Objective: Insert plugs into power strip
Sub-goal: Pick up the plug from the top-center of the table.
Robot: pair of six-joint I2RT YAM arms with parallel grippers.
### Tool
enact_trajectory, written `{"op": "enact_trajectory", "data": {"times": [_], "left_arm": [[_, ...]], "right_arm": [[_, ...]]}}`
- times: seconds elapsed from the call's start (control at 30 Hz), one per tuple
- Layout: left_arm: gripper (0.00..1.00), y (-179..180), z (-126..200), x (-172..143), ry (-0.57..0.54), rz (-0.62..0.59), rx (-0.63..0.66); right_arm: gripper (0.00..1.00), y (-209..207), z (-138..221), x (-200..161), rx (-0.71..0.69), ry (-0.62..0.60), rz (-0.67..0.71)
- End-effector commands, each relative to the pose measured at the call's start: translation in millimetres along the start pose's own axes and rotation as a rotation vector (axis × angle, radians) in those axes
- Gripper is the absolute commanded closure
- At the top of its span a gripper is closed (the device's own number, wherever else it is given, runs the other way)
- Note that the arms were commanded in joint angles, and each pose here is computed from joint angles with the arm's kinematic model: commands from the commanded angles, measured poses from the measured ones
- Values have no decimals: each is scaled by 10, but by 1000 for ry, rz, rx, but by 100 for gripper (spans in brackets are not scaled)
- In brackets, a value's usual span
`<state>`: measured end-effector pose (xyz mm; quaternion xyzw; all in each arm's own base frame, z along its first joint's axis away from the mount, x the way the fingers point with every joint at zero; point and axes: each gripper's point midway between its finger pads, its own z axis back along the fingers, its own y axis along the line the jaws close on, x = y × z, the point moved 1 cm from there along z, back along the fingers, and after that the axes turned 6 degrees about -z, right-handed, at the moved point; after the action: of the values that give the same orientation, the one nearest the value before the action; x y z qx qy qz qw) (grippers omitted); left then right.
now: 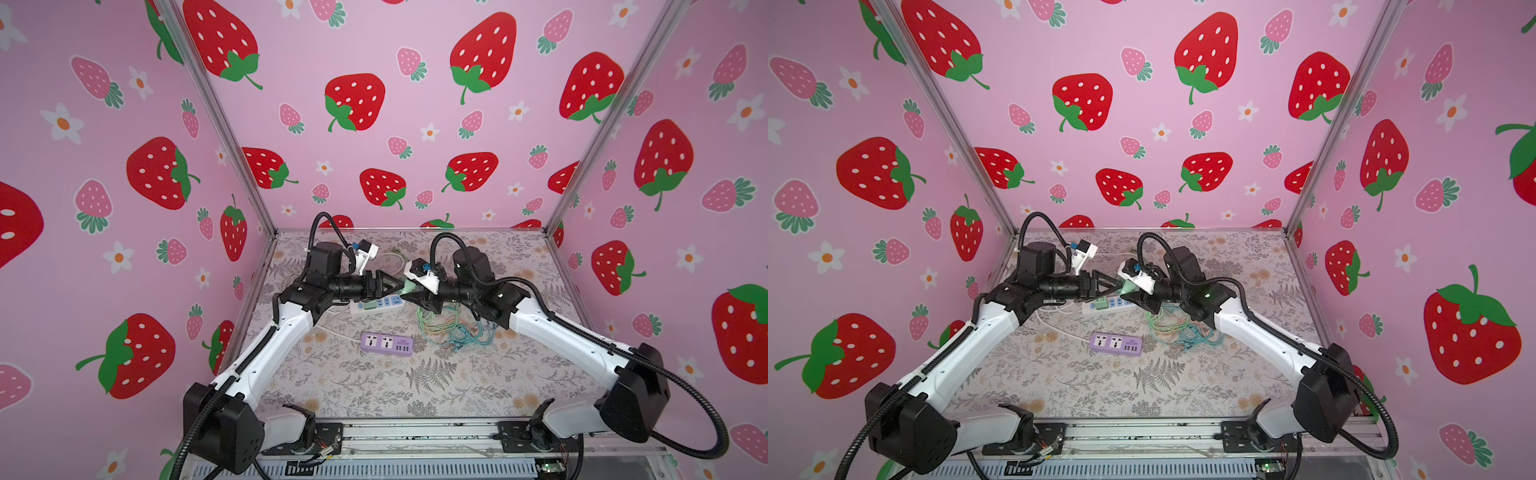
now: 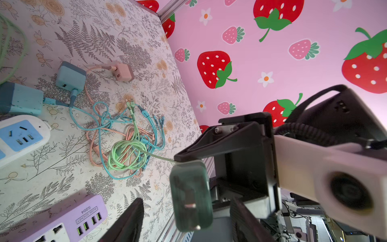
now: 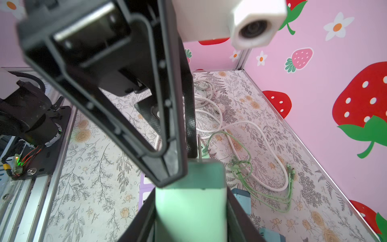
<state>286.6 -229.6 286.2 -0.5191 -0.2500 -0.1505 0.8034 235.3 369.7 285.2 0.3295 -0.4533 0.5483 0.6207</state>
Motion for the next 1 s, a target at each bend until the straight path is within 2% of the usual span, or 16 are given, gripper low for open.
{"op": "enact_trajectory", "data": {"times": [0.0,0.2,0.37,0.73,0.8,0.93,0.97], "left_arm": [[35,-191,18,83,-3,-39,-50],[43,-205,14,79,3,-35,-54],[55,-196,5,83,9,-26,-54],[72,-199,-4,95,16,-20,-59],[78,-204,-9,95,18,-20,-63],[93,-174,-16,97,15,-16,-54],[99,-172,-18,96,14,-20,-51]], "right_arm": [[68,45,-20,133,13,-16,49],[68,67,-80,128,17,8,69],[68,64,-121,94,6,34,81],[67,0,-130,30,-35,61,90],[64,1,-136,13,-36,64,85],[49,-20,-113,-2,-58,63,36],[42,-28,-94,-10,-69,59,19]]}}
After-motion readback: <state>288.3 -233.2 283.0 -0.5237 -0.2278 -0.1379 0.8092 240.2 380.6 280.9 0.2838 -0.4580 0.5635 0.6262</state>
